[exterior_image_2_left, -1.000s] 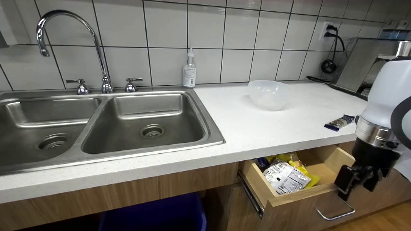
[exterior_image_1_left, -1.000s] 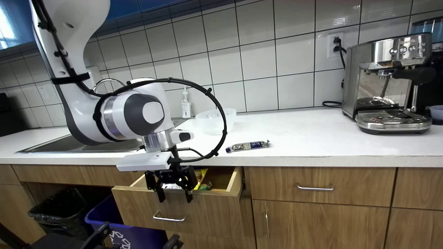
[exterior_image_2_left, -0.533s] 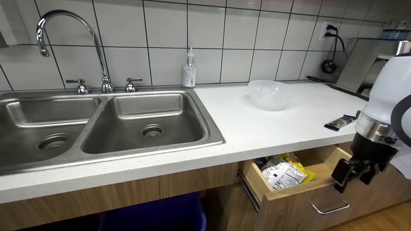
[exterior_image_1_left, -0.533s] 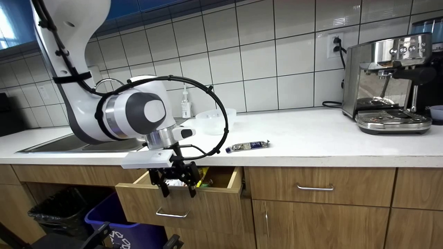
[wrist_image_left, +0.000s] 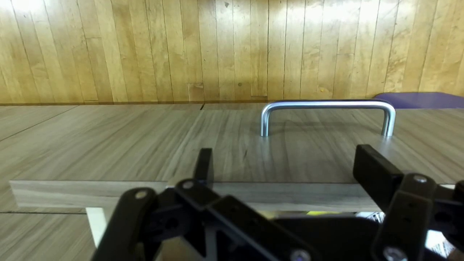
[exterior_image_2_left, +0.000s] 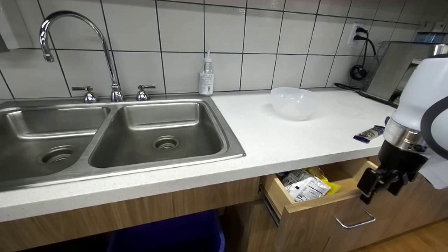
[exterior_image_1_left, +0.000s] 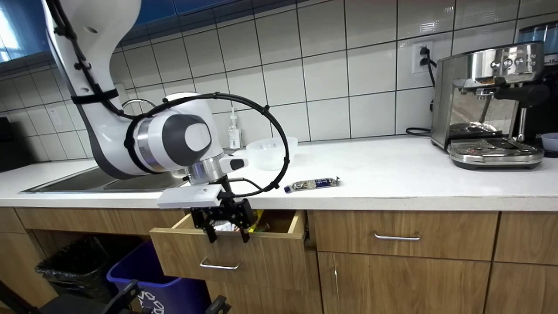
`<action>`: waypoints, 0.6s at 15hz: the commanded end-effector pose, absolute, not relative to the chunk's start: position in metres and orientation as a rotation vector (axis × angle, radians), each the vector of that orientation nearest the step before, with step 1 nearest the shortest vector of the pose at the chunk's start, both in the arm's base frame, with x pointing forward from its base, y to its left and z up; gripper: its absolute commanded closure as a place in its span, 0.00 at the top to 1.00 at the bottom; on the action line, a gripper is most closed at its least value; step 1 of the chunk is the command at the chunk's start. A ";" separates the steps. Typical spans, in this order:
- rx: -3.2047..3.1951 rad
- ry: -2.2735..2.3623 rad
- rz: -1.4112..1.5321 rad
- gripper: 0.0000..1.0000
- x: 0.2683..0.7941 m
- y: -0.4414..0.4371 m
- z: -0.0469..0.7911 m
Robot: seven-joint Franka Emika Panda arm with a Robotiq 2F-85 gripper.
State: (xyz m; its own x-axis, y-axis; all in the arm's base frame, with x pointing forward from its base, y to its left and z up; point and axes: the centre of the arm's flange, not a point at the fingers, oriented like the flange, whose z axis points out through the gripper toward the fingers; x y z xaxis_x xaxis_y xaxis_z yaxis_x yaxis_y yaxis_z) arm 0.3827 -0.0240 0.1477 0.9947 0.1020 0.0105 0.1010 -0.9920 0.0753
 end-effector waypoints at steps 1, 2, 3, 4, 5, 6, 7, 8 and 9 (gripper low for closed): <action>3.058 0.124 0.113 1.00 0.414 -0.017 0.154; 3.058 0.126 0.119 1.00 0.419 -0.015 0.153; 3.058 0.125 0.123 1.00 0.424 -0.015 0.153; 3.057 0.125 0.131 1.00 0.429 -0.014 0.152; 3.056 0.125 0.137 1.00 0.434 -0.013 0.152; 3.056 0.124 0.145 1.00 0.439 -0.014 0.151; 3.058 0.120 0.151 1.00 0.445 -0.014 0.150; 3.060 0.113 0.157 1.00 0.450 -0.014 0.150; 3.060 0.108 0.164 1.00 0.454 -0.014 0.149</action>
